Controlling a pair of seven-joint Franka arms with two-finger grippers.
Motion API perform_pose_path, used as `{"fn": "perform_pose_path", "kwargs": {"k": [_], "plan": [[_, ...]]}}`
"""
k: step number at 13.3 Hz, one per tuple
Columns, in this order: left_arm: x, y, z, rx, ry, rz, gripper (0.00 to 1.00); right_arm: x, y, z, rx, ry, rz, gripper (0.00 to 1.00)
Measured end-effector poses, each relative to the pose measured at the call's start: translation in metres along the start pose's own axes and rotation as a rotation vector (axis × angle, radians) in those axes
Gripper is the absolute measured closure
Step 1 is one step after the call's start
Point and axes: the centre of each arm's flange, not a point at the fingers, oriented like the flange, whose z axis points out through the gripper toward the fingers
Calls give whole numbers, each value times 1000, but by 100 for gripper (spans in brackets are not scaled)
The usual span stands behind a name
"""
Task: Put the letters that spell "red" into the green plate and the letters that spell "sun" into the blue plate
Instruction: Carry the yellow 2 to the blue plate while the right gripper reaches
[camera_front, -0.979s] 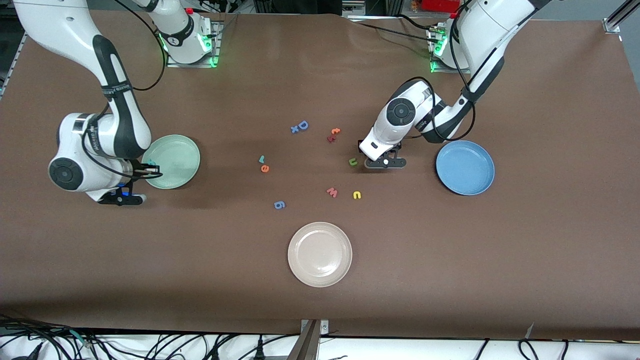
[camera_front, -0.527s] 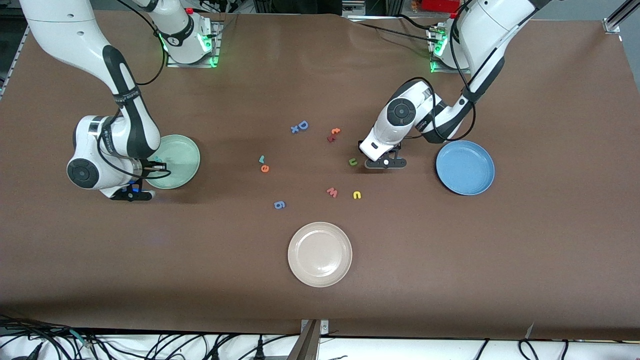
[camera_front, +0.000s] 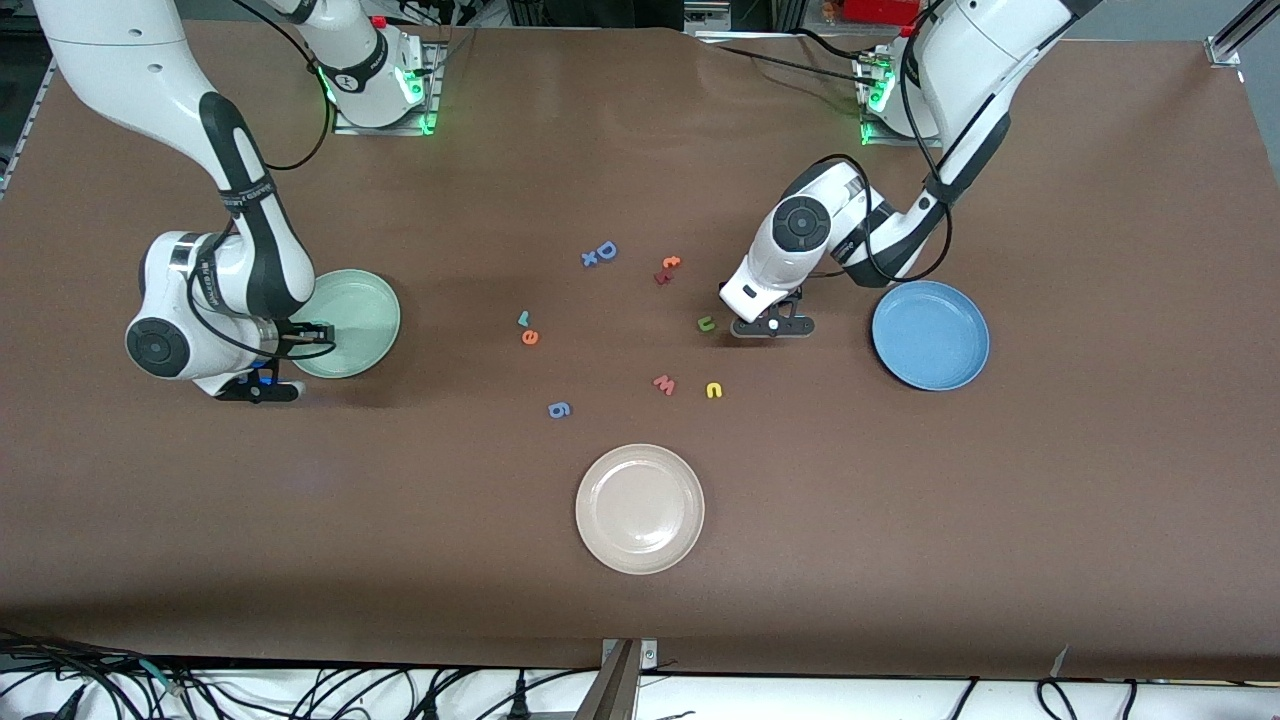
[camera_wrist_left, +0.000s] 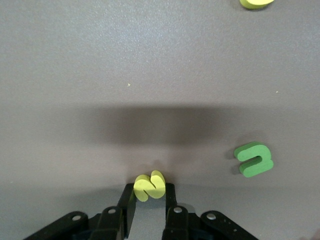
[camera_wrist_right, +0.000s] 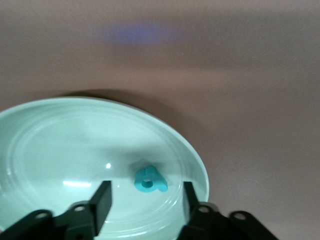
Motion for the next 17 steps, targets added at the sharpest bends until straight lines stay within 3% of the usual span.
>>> {"fn": "perform_pose_path", "kwargs": {"k": [2, 3, 6, 9, 11, 17], "plan": [[0, 0, 0, 0, 0, -1, 72, 0, -6, -35, 12, 2, -2, 5], [0, 0, 0, 0, 0, -2, 72, -1, -15, -56, 33, 5, 0, 1], [7, -4, -3, 19, -8, -17, 72, -12, -68, -99, 86, 14, 53, 1], [41, -17, -35, 125, -65, -50, 72, -23, -135, -106, 94, 18, 111, 1], [60, -26, -55, 139, -69, -60, 72, -30, -173, -108, 102, 32, 149, 1], [106, -137, -80, 148, -139, 31, 72, -48, -267, -96, 147, 115, 238, 1]]}}
